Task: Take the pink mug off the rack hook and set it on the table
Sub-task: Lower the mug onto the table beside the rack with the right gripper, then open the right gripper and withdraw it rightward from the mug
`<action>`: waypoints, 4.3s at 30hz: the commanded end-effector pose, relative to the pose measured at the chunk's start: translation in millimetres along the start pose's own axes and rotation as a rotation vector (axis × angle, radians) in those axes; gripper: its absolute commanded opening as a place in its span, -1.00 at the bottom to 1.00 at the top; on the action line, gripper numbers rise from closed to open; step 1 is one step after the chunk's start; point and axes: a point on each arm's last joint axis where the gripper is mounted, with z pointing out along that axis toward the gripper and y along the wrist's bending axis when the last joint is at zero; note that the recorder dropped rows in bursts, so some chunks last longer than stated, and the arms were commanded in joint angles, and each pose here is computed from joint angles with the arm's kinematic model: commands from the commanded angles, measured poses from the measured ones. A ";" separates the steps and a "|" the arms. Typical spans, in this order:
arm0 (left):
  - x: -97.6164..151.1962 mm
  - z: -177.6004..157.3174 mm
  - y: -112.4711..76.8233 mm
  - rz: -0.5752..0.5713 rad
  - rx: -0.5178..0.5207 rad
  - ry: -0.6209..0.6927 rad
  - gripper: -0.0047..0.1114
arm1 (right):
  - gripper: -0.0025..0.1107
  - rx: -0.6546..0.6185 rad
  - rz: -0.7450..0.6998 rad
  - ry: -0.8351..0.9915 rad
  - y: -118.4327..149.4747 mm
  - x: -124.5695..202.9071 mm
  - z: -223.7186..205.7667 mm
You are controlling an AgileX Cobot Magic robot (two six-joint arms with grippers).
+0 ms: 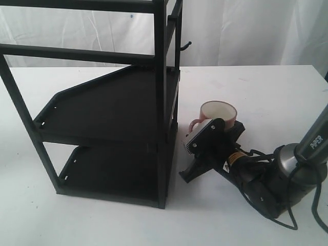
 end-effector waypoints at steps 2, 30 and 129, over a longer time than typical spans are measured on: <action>1.5 0.1 0.2 -0.005 -0.004 0.004 -0.92 | -0.96 -0.032 -0.001 0.050 3.6 5.9 -0.2; 1.5 0.1 0.2 -0.005 -0.004 0.004 -0.92 | -0.52 -0.004 0.009 0.006 3.4 6.7 -9.8; 1.5 0.1 0.2 -0.005 -0.004 0.004 -0.92 | -0.96 0.041 0.428 0.142 -47.9 -120.0 -168.1</action>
